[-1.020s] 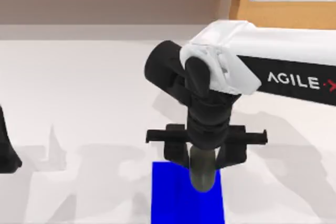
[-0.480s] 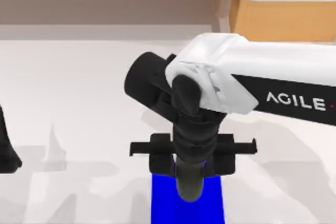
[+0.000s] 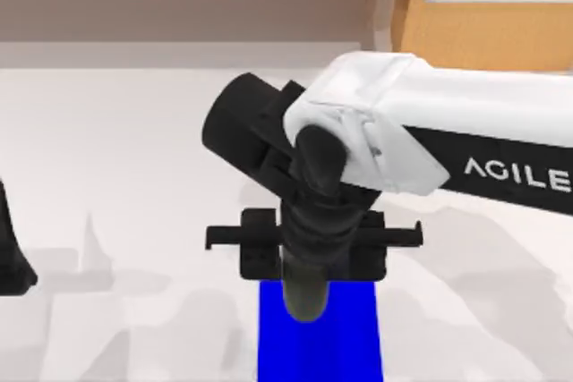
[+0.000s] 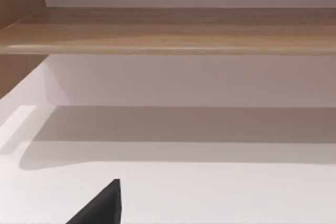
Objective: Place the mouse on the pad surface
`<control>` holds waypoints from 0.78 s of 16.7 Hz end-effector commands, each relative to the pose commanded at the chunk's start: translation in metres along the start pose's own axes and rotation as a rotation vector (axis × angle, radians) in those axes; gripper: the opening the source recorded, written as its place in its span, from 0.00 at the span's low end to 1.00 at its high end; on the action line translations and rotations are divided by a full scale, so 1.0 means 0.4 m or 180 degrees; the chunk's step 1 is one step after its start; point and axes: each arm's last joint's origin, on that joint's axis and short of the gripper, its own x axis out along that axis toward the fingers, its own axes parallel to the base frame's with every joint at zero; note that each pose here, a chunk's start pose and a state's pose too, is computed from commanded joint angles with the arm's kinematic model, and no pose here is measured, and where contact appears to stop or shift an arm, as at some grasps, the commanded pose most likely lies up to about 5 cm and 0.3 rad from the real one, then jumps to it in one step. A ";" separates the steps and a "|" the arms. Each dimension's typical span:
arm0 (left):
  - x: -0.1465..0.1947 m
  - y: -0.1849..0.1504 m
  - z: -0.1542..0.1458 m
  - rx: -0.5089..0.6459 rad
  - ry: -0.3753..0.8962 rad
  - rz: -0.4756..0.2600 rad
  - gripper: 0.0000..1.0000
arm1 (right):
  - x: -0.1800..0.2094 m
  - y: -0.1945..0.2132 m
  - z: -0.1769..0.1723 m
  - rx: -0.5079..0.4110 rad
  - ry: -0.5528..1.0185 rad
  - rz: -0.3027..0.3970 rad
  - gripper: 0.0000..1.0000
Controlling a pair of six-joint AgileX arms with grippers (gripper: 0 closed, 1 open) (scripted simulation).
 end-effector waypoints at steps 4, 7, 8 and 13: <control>0.000 0.000 0.000 0.0000 0.0000 0.0000 1.00 | 0.006 0.010 -0.001 -0.0051 -0.0129 0.0072 0.00; 0.000 0.000 0.000 0.0000 0.0000 0.0000 1.00 | 0.040 0.006 -0.005 -0.0037 -0.0067 0.0030 0.00; 0.000 0.000 0.000 0.0000 0.0000 0.0000 1.00 | 0.055 0.002 -0.007 -0.0023 -0.0015 0.0001 0.00; 0.000 0.000 0.000 0.0000 0.0000 0.0000 1.00 | 0.133 -0.027 -0.020 0.0078 0.0316 -0.0205 0.00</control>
